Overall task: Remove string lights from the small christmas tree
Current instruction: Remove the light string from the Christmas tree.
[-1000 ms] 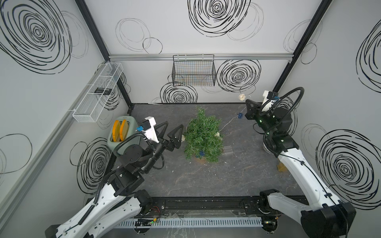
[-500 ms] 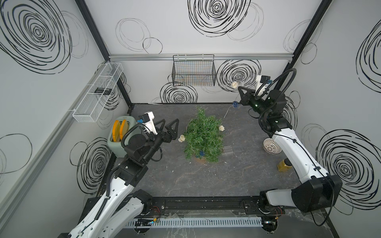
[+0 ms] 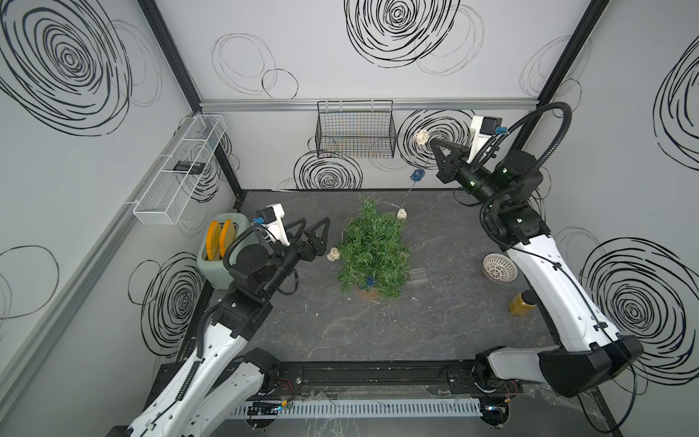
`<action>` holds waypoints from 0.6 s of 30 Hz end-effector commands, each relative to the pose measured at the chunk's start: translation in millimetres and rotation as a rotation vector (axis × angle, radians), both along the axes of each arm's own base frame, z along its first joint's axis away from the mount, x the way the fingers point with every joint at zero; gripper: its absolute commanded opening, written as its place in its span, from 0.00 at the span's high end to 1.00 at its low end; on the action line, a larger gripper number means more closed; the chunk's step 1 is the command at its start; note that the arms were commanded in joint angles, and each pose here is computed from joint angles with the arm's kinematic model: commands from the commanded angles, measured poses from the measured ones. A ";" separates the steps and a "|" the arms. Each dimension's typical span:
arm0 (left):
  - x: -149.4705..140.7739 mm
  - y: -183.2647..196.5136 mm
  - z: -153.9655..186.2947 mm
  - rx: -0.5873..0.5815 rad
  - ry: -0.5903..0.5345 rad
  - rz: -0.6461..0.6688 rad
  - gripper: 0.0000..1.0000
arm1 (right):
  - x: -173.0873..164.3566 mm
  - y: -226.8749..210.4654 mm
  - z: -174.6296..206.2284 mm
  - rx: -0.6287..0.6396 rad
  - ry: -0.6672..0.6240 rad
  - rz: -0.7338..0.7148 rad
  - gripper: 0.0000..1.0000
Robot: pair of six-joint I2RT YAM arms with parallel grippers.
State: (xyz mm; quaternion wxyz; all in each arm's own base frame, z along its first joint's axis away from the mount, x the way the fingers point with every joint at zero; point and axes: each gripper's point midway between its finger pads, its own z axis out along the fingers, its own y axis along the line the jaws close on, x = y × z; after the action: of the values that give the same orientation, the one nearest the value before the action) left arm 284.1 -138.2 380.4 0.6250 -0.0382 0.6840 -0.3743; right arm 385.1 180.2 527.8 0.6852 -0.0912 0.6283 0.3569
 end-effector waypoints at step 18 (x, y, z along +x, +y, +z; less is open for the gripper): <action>67.4 11.7 50.0 -0.037 -0.264 0.004 0.04 | 54.5 92.3 -11.5 -0.011 -0.037 0.357 1.00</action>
State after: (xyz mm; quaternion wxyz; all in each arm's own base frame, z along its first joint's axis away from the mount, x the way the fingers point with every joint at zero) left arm 362.0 -119.0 373.7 0.6592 -0.0439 0.6707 -0.3372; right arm 454.3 257.3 489.1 0.6121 -0.1768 0.6324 0.4407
